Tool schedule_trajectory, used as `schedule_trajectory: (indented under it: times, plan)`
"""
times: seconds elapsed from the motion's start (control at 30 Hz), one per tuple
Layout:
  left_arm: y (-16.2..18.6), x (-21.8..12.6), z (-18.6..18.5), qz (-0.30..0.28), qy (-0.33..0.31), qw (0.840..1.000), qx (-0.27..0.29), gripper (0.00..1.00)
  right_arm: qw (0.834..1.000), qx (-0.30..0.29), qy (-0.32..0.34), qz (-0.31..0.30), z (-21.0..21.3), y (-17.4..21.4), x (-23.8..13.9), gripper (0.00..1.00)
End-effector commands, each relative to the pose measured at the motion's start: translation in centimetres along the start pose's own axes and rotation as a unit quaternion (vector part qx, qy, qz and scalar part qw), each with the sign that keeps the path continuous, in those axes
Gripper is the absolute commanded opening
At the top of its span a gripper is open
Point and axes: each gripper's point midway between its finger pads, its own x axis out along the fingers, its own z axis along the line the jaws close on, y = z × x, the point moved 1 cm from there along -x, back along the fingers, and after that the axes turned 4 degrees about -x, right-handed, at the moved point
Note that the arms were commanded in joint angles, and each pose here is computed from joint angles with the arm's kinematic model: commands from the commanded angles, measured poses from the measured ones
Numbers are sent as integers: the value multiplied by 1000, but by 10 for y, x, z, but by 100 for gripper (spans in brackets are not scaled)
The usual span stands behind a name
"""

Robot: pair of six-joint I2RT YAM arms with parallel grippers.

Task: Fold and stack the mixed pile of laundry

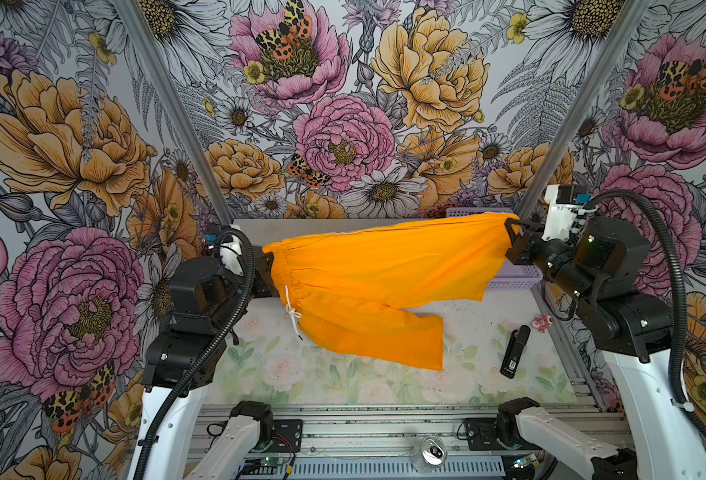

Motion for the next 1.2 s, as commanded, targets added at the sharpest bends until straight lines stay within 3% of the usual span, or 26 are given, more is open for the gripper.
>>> schedule_trajectory:
  times: [0.0, 0.27, 0.5, 0.63, 0.83, 0.87, 0.9, 0.93, 1.0, 1.03, 1.17]
  plan:
    - [17, 50, 21, 43, -28, 999, 2, 0, 997, -14, 48, 57, -22, 23, 61, 0]
    - [72, 195, 63, 125, -28, 992, -14, 0, 979, -18, 120, 163, -88, 114, 202, 0]
    - [133, 307, 113, 215, -59, 975, -22, 0, 962, 12, 129, 240, -132, 195, 308, 0]
    - [145, 345, 130, 239, -77, 968, -16, 0, 959, 16, 136, 250, -141, 211, 341, 0]
    - [152, 371, 154, 258, -115, 959, -9, 0, 956, 19, 142, 256, -149, 222, 369, 0]
    - [152, 373, 157, 259, -117, 959, -10, 0, 957, 19, 138, 254, -148, 220, 373, 4]
    - [152, 374, 159, 258, -121, 959, -12, 0, 957, 19, 137, 255, -148, 220, 376, 15]
    - [152, 375, 160, 257, -123, 959, -12, 9, 958, 17, 135, 254, -147, 216, 378, 26]
    - [148, 374, 164, 252, -134, 958, -14, 40, 960, 17, 132, 247, -145, 206, 379, 39]
    - [146, 372, 164, 248, -138, 959, -17, 49, 961, 17, 132, 241, -144, 199, 377, 43]
    - [127, 360, 158, 227, -146, 963, -18, 68, 966, 19, 117, 229, -128, 174, 357, 50]
